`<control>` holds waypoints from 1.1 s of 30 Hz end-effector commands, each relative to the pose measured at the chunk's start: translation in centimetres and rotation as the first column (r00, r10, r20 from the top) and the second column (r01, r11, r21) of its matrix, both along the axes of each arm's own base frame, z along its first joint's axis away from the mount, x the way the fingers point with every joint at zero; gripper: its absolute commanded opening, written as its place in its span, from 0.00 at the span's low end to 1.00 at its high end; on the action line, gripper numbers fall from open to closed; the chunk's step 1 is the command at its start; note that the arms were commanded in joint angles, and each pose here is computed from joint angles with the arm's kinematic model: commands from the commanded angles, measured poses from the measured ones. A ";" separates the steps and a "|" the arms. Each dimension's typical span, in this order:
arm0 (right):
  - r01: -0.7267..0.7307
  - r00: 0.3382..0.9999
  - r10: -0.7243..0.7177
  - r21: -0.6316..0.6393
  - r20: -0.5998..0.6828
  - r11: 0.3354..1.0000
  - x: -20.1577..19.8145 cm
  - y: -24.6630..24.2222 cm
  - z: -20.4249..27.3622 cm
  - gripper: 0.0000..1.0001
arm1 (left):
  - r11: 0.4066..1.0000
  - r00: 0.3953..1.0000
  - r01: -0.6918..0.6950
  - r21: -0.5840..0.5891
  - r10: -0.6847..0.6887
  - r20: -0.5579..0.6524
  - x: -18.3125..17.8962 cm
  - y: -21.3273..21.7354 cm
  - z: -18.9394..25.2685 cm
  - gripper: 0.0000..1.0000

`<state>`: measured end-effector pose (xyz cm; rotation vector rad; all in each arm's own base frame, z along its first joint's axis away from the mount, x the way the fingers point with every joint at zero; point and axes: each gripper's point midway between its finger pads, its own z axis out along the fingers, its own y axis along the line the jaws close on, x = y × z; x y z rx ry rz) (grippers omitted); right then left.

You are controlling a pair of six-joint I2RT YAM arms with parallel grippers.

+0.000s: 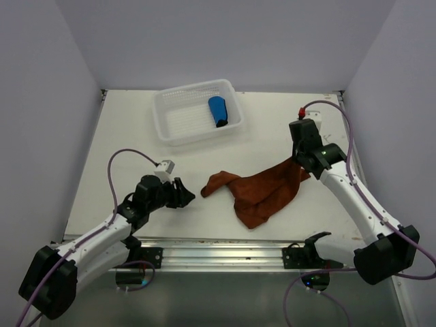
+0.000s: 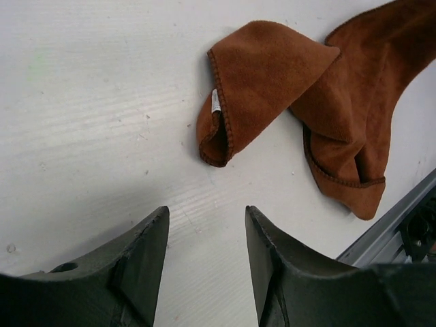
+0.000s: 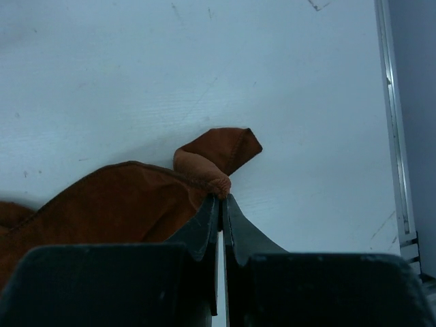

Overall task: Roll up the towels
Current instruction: Flatten the towel

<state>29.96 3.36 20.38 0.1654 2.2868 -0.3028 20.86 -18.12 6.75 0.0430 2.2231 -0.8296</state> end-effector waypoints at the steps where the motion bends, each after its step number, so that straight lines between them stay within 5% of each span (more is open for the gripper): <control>1: -0.022 1.000 0.020 0.065 0.017 0.998 0.3 0.8 -0.1 0.00 | 0.993 0.988 0.118 -0.029 -0.114 0.105 0.9 -2.1 2.3 0.53; 15: -0.076 0.997 0.078 0.107 -0.016 0.991 0.5 2.1 -2.0 0.00 | 0.951 0.952 0.195 0.238 -0.243 0.189 5.7 -7.2 2.1 0.55; 22: -0.081 0.996 0.083 0.112 -0.012 0.990 0.5 2.2 -1.9 0.00 | 0.897 0.957 0.226 0.381 -0.278 0.084 6.1 -8.7 -2.8 0.50; 25: -0.081 0.997 0.082 0.112 -0.004 0.990 0.5 2.1 -1.5 0.00 | 0.858 0.979 0.155 0.489 -0.201 0.042 7.0 -7.3 -4.3 0.42; 30: -0.081 0.997 0.080 0.118 0.016 0.990 0.3 2.0 -0.3 0.00 | 0.868 0.976 0.169 0.467 -0.214 0.045 6.9 -7.8 -2.8 0.00; 33: -0.071 0.997 0.067 0.127 0.036 0.989 0.1 1.7 0.8 0.00 | 0.914 0.962 0.211 0.346 -0.258 0.094 5.8 -9.3 1.4 0.00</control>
